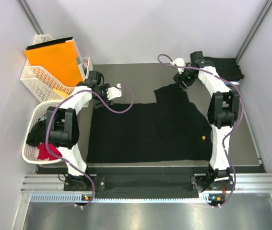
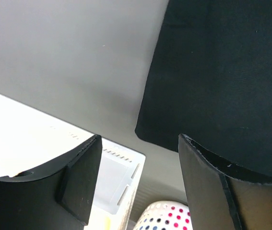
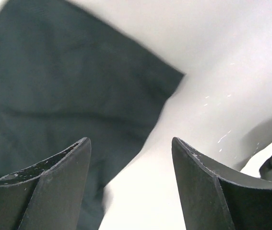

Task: Fold and stack the t-shirts
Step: Grap the side of the flattened tshirt furthest away from the robot with both arms

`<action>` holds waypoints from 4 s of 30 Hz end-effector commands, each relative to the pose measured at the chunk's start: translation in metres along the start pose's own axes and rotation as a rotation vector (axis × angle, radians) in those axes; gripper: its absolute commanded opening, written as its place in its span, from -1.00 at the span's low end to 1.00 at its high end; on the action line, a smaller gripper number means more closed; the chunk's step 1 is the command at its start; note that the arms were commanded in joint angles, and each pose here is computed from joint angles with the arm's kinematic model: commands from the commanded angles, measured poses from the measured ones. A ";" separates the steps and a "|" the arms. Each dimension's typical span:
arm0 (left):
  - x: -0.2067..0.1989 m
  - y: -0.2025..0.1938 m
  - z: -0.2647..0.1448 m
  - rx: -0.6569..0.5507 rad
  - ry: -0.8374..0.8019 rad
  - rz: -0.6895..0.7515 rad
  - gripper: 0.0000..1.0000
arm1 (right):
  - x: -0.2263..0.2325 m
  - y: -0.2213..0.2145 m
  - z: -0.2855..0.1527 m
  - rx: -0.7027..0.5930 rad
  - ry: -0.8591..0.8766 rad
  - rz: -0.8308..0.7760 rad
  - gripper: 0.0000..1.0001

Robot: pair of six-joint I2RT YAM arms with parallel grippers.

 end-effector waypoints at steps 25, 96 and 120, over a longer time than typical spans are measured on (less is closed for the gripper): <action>0.087 -0.013 0.038 0.174 0.077 0.215 0.33 | -0.062 0.042 0.051 -0.142 -0.271 0.203 0.42; 0.033 -0.023 -0.004 0.220 -0.202 0.414 0.27 | -0.041 0.006 0.079 -0.082 -0.146 0.225 0.10; 0.021 -0.005 -0.012 0.259 -0.178 0.426 0.28 | -0.029 -0.014 0.062 -0.258 0.108 0.383 0.08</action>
Point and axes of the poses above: each gripper's point midway between its finger pads, its own z axis out along the fingers, its own x axis along the line the jaws close on, y = z × x, the point moved 2 cm from there along -z, back along the fingers, and after that the axes turned 15 degrees about -z, right-handed, at the moved point
